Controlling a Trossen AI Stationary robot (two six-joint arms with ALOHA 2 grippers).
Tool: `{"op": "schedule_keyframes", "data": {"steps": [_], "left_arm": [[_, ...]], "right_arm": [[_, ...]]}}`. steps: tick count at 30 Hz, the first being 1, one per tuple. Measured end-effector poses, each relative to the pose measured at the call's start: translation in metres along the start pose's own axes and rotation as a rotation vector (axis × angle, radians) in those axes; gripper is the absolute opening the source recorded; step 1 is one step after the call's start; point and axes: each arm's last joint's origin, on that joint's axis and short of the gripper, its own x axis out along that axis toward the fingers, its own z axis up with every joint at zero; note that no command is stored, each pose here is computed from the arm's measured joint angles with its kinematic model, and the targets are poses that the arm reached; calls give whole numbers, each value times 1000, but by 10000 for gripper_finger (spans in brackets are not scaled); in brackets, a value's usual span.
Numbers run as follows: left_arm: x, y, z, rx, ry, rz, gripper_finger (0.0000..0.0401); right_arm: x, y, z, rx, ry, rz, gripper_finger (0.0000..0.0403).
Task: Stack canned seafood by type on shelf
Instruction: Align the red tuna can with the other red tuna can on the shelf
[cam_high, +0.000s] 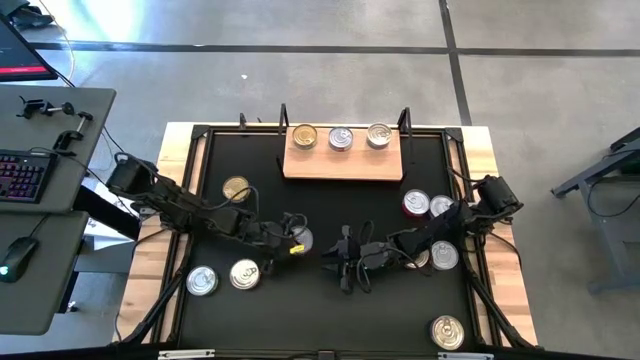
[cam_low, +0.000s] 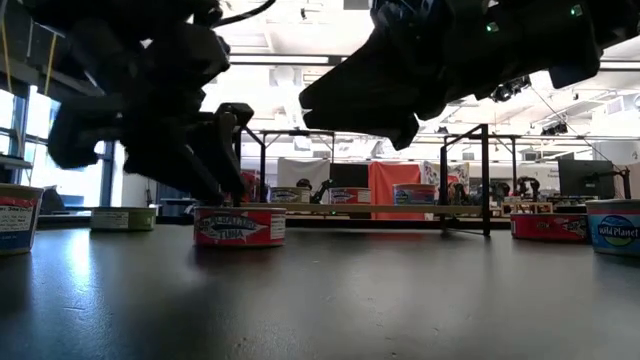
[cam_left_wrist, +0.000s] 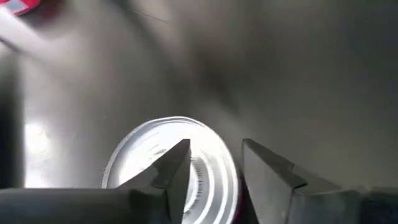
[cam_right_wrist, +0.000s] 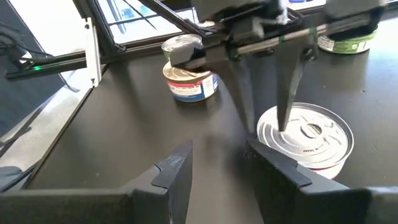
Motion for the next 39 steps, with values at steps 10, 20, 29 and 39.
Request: {"op": "schedule_keyframes", "data": {"steps": [10, 20, 29, 39], "left_arm": [[30, -10, -14, 170, 113, 105, 157], [42, -6, -14, 241, 201, 262, 15], [44, -2, 11, 274, 188, 275, 1], [42, 4, 38, 360, 228, 304, 1]], "right_arm": [[-1, 0, 0, -1, 3, -8, 141], [-24, 20, 20, -20, -20, 55, 141], [-58, 45, 33, -103, -59, -21, 141], [-82, 62, 20, -138, -28, -182, 141]]}}
